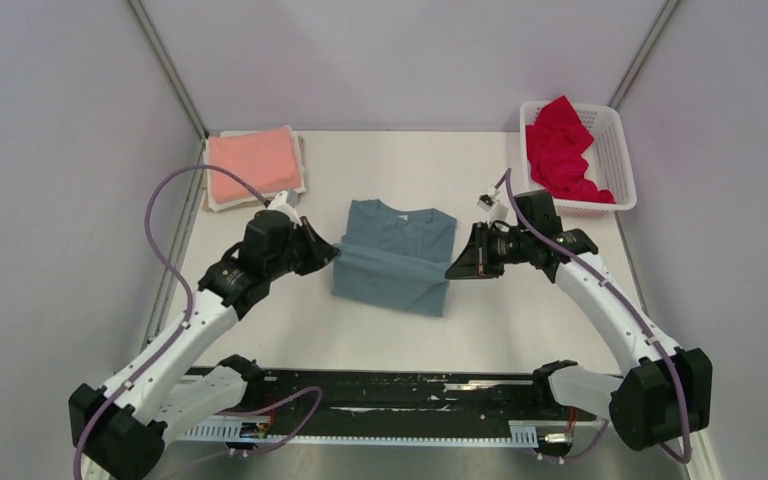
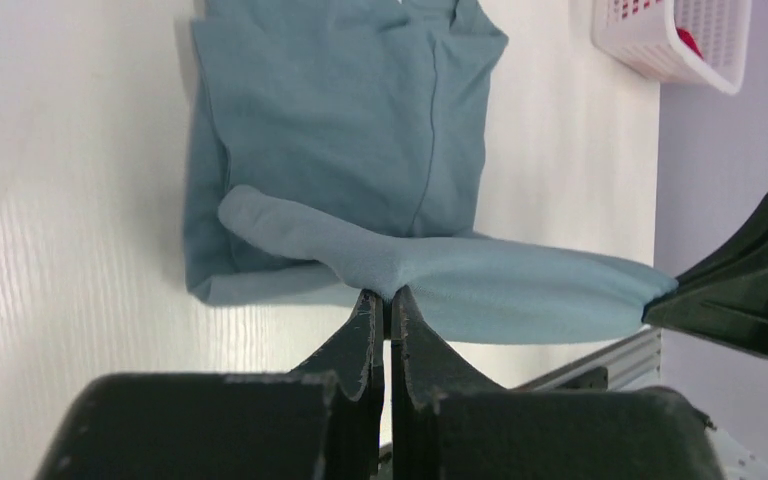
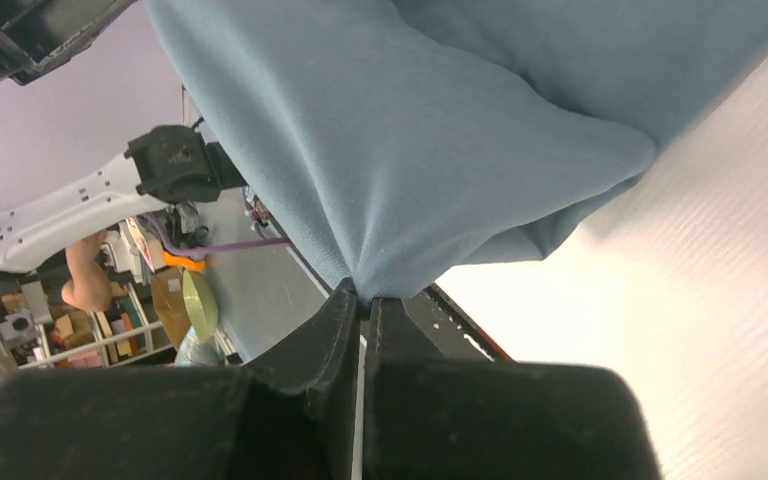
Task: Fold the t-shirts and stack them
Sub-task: Fold the long partially folded tshirt into a neat square
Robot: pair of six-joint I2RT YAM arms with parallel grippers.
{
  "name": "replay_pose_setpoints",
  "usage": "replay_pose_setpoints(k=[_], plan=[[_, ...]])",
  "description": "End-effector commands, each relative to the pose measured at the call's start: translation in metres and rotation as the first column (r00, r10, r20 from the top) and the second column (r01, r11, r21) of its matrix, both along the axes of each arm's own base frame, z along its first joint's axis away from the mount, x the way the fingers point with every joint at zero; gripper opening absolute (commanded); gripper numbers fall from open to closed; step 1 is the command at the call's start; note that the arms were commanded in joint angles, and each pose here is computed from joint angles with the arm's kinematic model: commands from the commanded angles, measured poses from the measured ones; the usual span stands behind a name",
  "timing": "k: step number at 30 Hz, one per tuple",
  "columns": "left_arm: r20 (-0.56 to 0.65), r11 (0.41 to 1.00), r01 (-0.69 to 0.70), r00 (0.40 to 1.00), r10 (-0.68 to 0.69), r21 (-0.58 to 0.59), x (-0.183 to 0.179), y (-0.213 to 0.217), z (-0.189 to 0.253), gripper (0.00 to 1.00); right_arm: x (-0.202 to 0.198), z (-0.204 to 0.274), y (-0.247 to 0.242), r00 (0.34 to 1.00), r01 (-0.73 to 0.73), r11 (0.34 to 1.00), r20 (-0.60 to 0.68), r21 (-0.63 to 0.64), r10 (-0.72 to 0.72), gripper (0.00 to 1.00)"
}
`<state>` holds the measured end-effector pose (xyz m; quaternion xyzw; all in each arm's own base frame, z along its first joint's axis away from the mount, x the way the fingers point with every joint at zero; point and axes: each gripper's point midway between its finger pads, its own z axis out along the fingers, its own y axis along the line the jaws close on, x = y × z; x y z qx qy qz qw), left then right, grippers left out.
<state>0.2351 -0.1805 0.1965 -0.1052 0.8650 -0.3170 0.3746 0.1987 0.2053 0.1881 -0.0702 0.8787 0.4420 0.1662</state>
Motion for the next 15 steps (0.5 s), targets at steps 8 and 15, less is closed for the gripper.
replay_pose_setpoints(k=[8, 15], plan=[[0.074, 0.998, -0.058, 0.996, 0.059, -0.017, 0.115, 0.004, 0.022, 0.0, 0.086, 0.007, -0.01, 0.994, 0.101, 0.994, 0.043, 0.032, -0.103, 0.0], [0.007, 0.999, -0.038, 0.999, 0.038, 0.014, 0.165, -0.003, -0.001, 0.0, 0.129, -0.01, -0.022, 0.984, 0.177, 0.983, 0.027, 0.044, -0.178, 0.0]])
